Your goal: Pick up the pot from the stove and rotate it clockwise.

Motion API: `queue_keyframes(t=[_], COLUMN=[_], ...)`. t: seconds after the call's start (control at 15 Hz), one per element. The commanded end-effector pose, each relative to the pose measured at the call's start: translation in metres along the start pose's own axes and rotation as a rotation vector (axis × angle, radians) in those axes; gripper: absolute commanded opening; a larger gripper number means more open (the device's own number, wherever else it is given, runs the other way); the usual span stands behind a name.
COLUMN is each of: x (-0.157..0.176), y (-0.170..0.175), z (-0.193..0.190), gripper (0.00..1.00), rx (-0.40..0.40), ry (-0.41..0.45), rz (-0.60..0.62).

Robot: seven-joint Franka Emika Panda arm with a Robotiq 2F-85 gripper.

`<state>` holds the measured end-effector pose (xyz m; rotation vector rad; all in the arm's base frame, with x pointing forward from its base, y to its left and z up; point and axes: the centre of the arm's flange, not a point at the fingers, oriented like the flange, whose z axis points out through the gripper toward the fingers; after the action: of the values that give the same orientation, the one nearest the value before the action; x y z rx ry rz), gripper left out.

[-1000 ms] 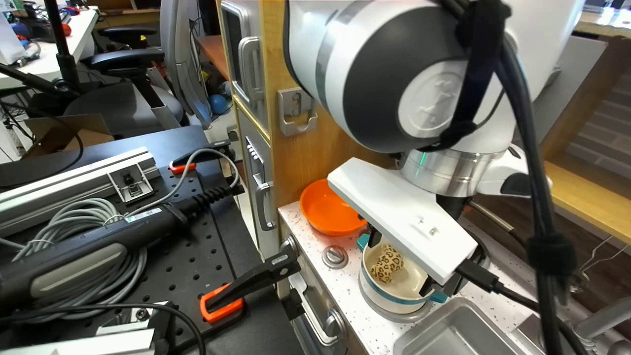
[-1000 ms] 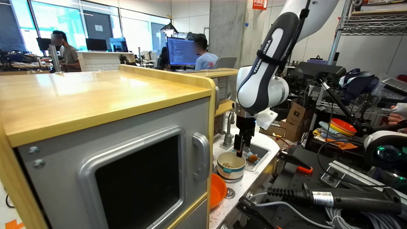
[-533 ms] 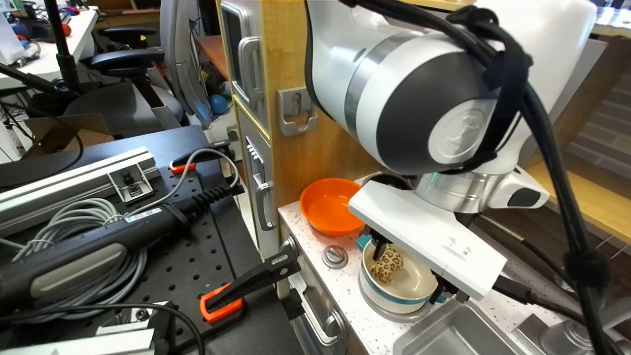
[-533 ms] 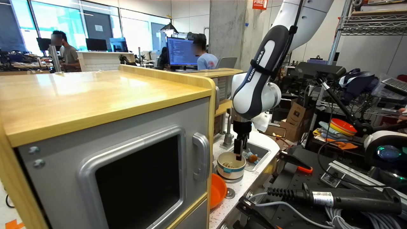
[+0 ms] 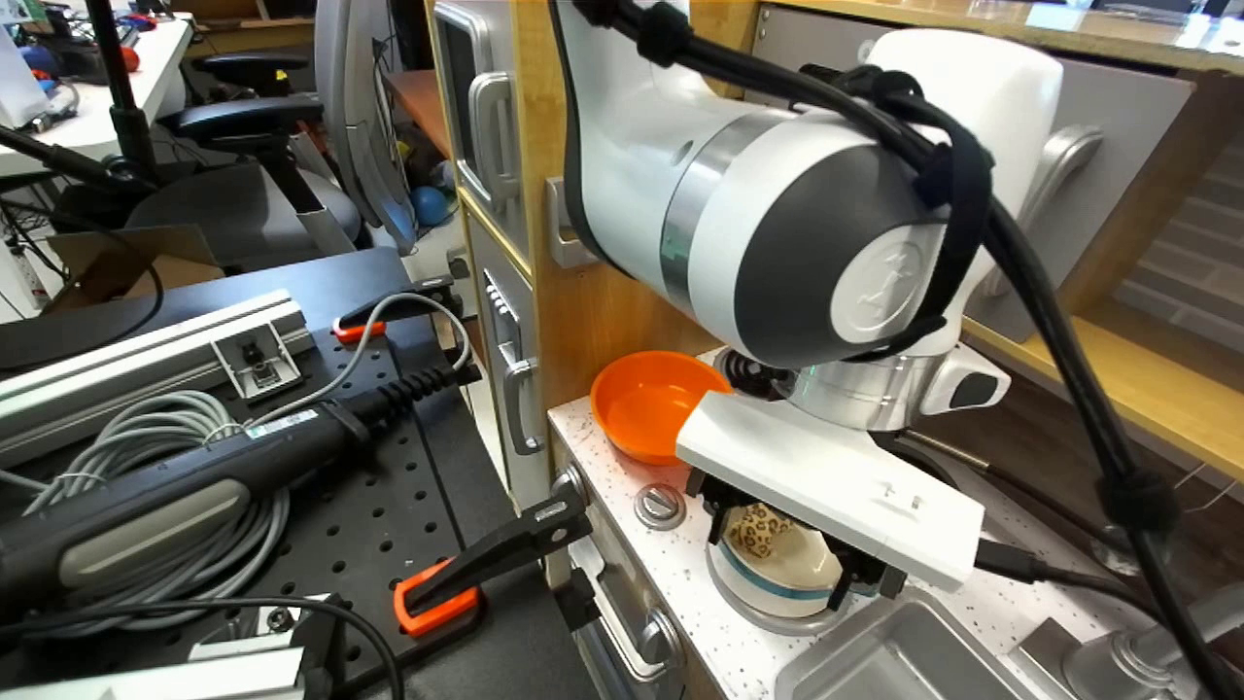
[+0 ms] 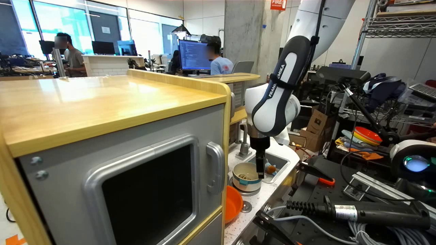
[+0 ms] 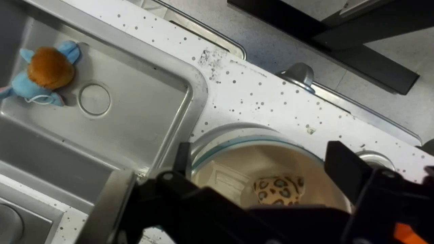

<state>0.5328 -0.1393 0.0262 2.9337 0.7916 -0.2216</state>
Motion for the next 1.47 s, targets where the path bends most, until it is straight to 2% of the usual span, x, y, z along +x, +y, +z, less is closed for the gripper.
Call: queue_keyframes(t=[0.0,0.53,0.67,1.0,1.33,1.4], x=[0.008,0.018,0.019,0.017,0.016,0.016], y=[-0.010,-0.037,-0.040,-0.047,-0.056,-0.058], z=[0.010,0.007,0.006,0.020,0.041,0.045], gripper=[1.00,1.00,1.00,1.00,1.00,0.75], rx=[-0.064,-0.273,-0.305,-0.288,-0.229,-0.225], ry=[-0.065,-0.149,-0.160,-0.188,-0.209,-0.214], rz=[-0.163,-0.510,-0.572,-0.689,-0.711,-0.713])
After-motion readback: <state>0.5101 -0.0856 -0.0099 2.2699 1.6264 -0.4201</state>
